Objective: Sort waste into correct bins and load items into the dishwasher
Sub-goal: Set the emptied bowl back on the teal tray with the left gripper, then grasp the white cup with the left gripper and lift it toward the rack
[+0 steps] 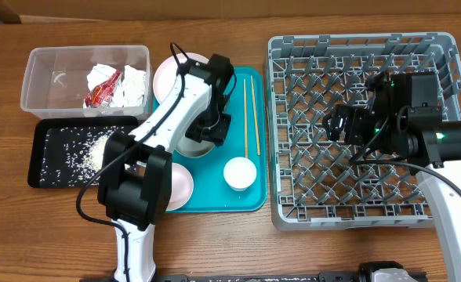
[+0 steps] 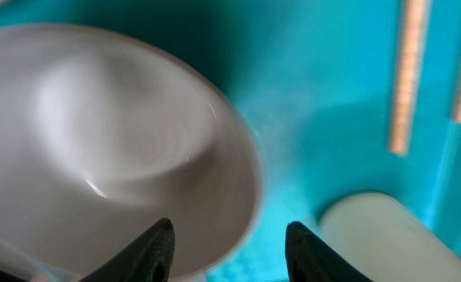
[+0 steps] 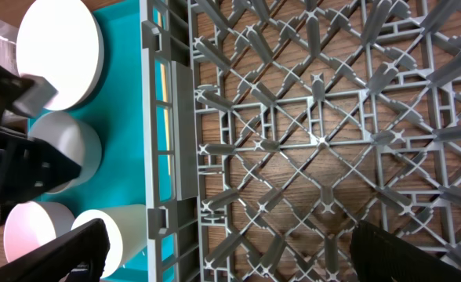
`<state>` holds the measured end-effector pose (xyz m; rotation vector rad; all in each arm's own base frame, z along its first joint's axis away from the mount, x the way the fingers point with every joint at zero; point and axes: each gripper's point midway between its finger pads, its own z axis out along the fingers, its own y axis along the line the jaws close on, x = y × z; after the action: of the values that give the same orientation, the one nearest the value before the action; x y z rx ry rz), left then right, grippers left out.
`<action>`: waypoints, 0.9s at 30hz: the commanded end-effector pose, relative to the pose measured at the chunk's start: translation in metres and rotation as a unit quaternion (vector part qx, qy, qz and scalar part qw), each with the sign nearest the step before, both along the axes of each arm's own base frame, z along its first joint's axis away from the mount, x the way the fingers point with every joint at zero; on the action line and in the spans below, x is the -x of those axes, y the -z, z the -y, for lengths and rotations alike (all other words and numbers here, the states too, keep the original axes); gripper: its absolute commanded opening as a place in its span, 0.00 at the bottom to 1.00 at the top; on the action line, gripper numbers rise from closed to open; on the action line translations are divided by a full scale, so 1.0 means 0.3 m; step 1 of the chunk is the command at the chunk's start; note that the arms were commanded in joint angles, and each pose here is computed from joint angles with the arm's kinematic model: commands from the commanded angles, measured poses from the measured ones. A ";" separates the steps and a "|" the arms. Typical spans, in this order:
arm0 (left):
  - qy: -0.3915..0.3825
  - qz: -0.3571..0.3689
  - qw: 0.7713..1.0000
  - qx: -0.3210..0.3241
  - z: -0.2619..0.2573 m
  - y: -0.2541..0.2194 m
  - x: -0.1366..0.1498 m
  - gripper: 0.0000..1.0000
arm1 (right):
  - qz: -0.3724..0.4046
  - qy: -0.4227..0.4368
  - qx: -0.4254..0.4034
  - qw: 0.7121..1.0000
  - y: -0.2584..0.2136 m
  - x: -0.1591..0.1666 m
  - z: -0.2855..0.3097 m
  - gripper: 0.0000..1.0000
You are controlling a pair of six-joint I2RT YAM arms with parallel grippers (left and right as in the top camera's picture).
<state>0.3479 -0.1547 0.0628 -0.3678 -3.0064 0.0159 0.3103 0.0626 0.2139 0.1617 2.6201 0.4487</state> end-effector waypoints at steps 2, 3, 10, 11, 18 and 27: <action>0.046 0.020 0.997 0.066 0.088 -0.162 -0.038 0.48 | 0.014 0.001 -0.001 1.000 -0.029 -0.013 0.002 1.00; 0.059 0.012 0.995 0.083 0.104 -0.192 -0.024 0.48 | 0.014 0.001 -0.001 1.000 -0.029 -0.013 0.002 1.00; 0.099 -0.055 0.986 0.124 0.145 -0.230 0.093 0.41 | 0.013 0.001 -0.001 1.000 -0.028 -0.013 0.002 1.00; 0.102 -0.064 0.985 0.120 0.147 -0.222 0.111 0.39 | 0.013 0.001 -0.001 1.000 -0.028 -0.013 0.002 1.00; 0.133 -0.087 0.981 0.108 0.200 -0.142 0.183 0.38 | 0.013 0.001 -0.001 1.000 -0.028 -0.013 0.003 1.00; 0.113 -0.052 0.992 0.003 0.126 -0.029 0.155 0.41 | 0.013 0.001 -0.001 1.000 -0.028 -0.013 0.002 1.00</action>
<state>0.2979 -0.2109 0.0817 -0.7395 -2.8198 0.1691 0.3103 0.0626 0.2139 0.1609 2.6198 0.4477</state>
